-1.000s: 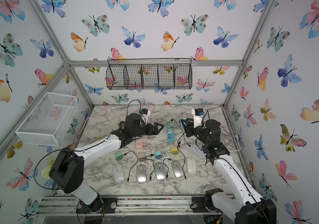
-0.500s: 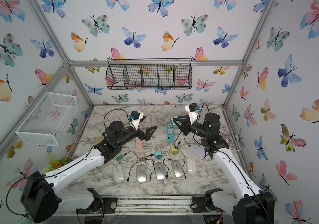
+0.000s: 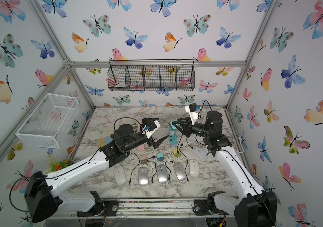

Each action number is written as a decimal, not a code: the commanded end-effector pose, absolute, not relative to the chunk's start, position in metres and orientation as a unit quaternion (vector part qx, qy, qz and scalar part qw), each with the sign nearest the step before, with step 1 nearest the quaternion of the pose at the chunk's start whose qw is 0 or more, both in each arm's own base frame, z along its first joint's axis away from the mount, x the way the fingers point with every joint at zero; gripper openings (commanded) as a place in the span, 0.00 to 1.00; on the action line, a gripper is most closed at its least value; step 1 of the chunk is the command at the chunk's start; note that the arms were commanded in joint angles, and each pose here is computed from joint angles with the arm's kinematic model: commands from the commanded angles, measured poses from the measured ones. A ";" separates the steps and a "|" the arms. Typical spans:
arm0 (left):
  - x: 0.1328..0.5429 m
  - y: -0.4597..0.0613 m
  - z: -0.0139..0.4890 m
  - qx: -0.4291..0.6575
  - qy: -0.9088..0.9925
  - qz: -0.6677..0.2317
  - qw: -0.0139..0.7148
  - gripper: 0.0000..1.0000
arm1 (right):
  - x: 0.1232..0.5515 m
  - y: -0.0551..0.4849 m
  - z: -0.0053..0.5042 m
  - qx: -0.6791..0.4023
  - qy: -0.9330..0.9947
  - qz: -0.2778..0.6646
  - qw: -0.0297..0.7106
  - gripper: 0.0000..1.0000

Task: Unplug the wireless mouse
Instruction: Remove the power cord from the plug, then place the power cord at the center of the board.

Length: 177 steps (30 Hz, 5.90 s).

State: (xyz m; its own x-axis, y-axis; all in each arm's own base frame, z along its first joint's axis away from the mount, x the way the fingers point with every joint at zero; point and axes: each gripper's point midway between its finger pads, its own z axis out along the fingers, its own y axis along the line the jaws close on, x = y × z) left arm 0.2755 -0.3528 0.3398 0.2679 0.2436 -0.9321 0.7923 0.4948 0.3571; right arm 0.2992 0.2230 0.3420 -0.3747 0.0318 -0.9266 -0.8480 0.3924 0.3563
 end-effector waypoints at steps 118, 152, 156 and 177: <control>0.279 -0.314 0.303 0.493 0.596 -0.117 0.623 0.00 | 0.306 0.192 0.363 -0.245 0.755 0.295 0.532 0.01; 0.295 -0.285 0.292 0.349 0.680 -0.148 0.627 0.00 | 0.290 0.113 0.119 -0.089 0.976 0.070 0.188 0.02; 0.295 -0.286 0.291 0.350 0.682 -0.152 0.624 0.00 | 0.293 0.114 0.103 -0.123 0.978 0.058 0.160 0.07; 0.293 -0.283 0.284 0.344 0.692 -0.160 0.614 0.00 | 0.312 0.061 0.065 -0.095 0.985 -0.096 0.105 0.29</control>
